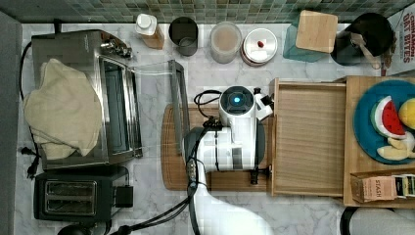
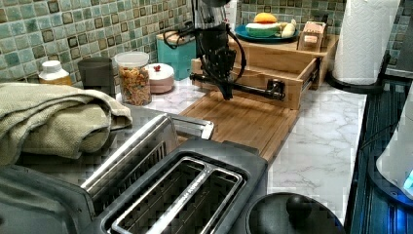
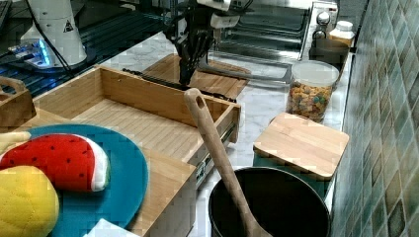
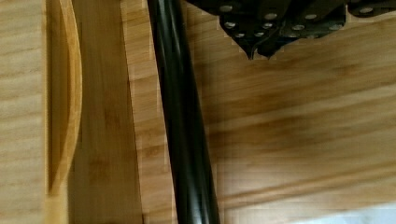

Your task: Close the drawer.

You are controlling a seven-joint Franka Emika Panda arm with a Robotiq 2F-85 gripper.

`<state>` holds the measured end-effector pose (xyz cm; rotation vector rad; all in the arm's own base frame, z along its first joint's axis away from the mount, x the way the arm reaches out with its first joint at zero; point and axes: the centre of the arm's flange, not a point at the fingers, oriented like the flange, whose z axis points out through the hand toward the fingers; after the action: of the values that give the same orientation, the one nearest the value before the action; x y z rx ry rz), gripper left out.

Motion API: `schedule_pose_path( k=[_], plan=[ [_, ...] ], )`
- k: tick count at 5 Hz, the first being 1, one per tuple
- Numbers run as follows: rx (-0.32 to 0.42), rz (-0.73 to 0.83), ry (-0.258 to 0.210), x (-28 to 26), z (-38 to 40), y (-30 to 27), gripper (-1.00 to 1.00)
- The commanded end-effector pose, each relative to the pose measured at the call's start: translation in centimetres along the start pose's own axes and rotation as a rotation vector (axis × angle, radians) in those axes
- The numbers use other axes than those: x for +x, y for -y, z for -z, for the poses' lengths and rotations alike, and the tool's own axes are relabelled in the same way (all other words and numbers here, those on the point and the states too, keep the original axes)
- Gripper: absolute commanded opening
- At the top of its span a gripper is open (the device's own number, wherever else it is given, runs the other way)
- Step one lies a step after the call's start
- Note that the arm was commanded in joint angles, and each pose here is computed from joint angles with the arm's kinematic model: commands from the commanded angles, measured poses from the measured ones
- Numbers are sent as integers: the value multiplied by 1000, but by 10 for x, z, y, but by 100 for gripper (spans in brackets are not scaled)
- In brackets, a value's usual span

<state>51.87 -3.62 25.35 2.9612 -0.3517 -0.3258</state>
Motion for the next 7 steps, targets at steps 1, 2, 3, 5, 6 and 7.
schedule_pose_path(
  k=[1,2,3,5,6,7],
  plan=[
    [-13,-1,-253,2,39,-41,-100],
    [-20,5,-244,3,37,-51,-100],
    [-22,20,-247,10,23,-67,-100],
    [-56,104,-233,32,11,-142,-100],
    [-52,58,-216,36,8,-173,-100],
    [-71,18,-137,42,20,-222,-100]
  ],
)
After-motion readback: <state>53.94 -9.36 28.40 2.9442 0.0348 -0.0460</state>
